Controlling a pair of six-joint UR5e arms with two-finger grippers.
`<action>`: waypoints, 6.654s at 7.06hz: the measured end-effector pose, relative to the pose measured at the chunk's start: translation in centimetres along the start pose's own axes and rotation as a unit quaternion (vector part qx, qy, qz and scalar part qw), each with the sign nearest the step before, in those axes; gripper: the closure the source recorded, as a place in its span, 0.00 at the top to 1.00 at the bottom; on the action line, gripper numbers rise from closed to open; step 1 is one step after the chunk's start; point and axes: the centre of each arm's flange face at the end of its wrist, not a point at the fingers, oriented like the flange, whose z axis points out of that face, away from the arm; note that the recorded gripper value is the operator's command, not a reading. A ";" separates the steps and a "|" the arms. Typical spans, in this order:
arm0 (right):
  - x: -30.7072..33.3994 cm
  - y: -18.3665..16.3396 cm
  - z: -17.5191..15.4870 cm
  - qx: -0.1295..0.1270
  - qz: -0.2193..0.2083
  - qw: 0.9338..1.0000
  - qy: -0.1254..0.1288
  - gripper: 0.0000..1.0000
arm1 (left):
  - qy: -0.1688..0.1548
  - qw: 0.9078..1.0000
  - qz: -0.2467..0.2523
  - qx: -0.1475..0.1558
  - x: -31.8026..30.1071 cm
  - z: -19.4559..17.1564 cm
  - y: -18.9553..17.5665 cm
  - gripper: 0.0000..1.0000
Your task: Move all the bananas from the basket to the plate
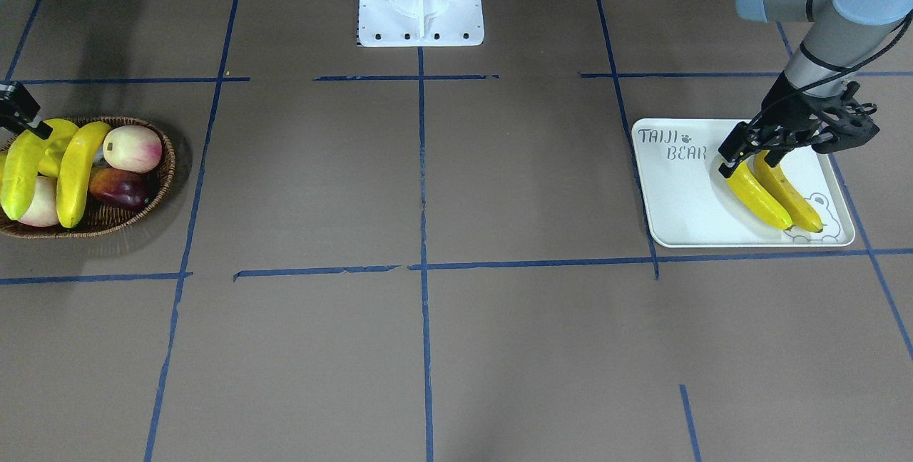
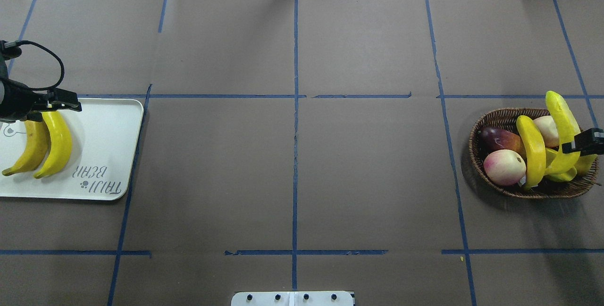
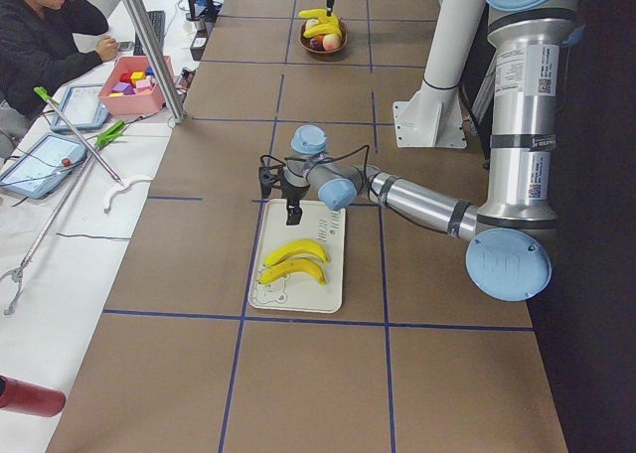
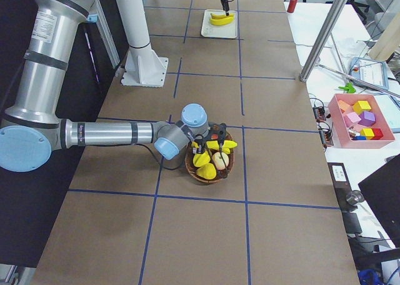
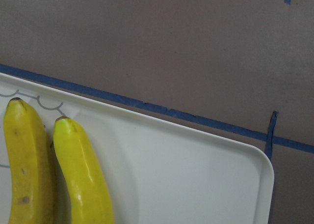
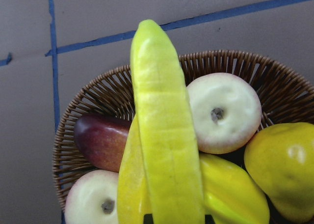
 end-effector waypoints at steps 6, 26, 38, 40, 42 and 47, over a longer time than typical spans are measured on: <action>-12.7 -5.3 -4.9 0.014 -0.074 0.993 -0.087 0.00 | 0.050 0.998 -0.033 -0.008 5.8 -1.3 -1.0 0.99; -50.3 5.1 10.3 0.016 -0.083 0.979 -0.185 1.00 | 0.323 0.935 -0.098 -0.109 42.4 -5.4 9.7 0.00; -30.2 -5.8 0.4 0.040 -0.061 0.992 -0.107 1.00 | -0.100 0.994 0.025 -0.033 10.4 3.3 -1.6 0.00; -25.5 -5.9 0.4 0.046 -0.069 0.994 -0.076 1.00 | -0.131 0.990 0.042 -0.023 7.5 4.3 -1.6 0.99; -23.9 -5.7 0.5 0.045 -0.069 0.994 -0.066 1.00 | -0.148 0.987 0.056 -0.015 5.9 4.8 -1.5 1.00; -18.9 -4.4 1.1 0.033 -0.070 0.996 -0.035 1.00 | -0.128 0.990 0.067 -0.005 7.3 2.8 -1.3 1.00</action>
